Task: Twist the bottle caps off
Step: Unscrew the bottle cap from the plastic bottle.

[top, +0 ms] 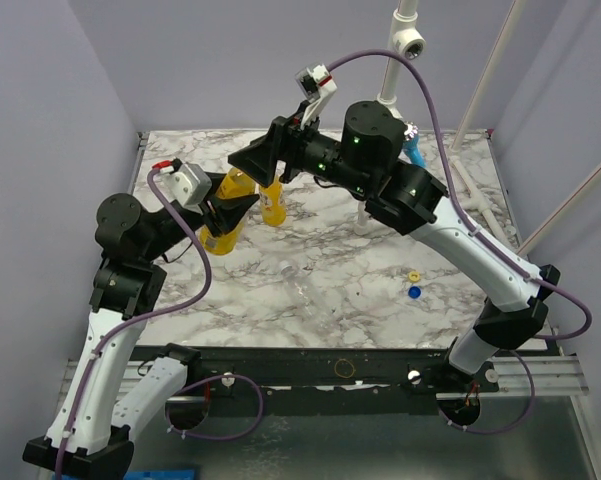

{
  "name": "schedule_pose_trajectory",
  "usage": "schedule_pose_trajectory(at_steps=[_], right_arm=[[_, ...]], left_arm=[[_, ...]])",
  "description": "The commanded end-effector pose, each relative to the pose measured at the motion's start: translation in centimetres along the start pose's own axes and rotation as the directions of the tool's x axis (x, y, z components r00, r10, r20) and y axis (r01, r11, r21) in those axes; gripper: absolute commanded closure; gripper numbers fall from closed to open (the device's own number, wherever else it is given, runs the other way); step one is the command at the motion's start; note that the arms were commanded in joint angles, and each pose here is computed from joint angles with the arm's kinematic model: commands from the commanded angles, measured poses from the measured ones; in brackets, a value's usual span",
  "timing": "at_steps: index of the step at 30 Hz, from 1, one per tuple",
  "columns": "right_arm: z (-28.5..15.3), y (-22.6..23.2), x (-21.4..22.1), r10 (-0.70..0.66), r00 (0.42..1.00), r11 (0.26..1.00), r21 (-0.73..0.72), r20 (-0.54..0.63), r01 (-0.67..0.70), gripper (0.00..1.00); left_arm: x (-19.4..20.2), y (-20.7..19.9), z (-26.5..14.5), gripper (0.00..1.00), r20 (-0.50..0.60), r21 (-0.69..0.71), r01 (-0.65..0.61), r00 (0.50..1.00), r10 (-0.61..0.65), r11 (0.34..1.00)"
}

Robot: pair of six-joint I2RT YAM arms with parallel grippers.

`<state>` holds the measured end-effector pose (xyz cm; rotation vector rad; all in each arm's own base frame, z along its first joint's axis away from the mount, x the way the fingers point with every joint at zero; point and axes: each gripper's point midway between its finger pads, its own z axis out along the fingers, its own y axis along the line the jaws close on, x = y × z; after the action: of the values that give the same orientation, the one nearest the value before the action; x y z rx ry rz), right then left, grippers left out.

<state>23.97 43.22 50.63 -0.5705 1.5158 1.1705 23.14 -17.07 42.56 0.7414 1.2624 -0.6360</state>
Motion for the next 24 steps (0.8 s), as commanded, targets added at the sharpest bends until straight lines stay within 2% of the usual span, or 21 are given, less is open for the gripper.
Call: schedule_pose_trajectory(at_steps=[1,7,10,15,16,18,20,22,24], right_arm=[[0.1,0.3,0.0,0.01,1.0,0.999,-0.032,0.015,-0.01,0.38],[0.6,-0.1,-0.3,-0.012,0.999,1.0,-0.019,0.042,0.013,0.64],[0.5,-0.2,-0.8,-0.029,0.997,0.999,-0.014,0.068,0.03,0.71],[0.5,0.1,-1.5,-0.054,0.992,0.998,-0.038,0.116,0.058,0.99],[0.5,0.3,-1.4,-0.065,0.991,0.996,-0.053,0.119,0.071,0.99],[0.3,1.3,-1.7,-0.091,0.986,0.988,-0.111,0.142,0.107,0.99],[-0.8,3.9,-2.3,-0.136,0.974,0.954,-0.24,0.181,0.178,0.99],[-2.7,7.2,-2.4,-0.182,0.96,0.874,-0.412,0.211,0.257,0.99],[-5.2,10.4,-2.3,-0.21,0.948,0.757,-0.575,0.238,0.312,1.0]], left_arm=[[0.0,1.3,0.4,1.0,-0.001,-0.066,0.033,0.999,-0.033,0.997],[-0.1,1.4,0.5,1.0,0.0,-0.069,0.061,0.998,-0.062,0.996],[0.3,1.4,0.6,1.0,-0.006,-0.067,0.068,0.998,-0.068,0.995],[0.6,0.8,0.7,1.0,-0.014,-0.035,0.088,0.996,-0.089,0.995],[0.5,0.3,0.7,1.0,-0.014,-0.011,0.097,0.995,-0.097,0.995],[0.1,-1.0,0.8,1.0,-0.011,0.064,0.131,0.991,-0.131,0.989],[-1.2,-3.4,0.5,1.0,-0.002,0.19,0.173,0.984,-0.176,0.966],[-2.9,-6.4,-0.3,1.0,-0.013,0.358,0.217,0.974,-0.228,0.908],[-4.3,-8.9,-1.3,1.0,-0.092,0.507,0.304,0.95,-0.3,0.806]])
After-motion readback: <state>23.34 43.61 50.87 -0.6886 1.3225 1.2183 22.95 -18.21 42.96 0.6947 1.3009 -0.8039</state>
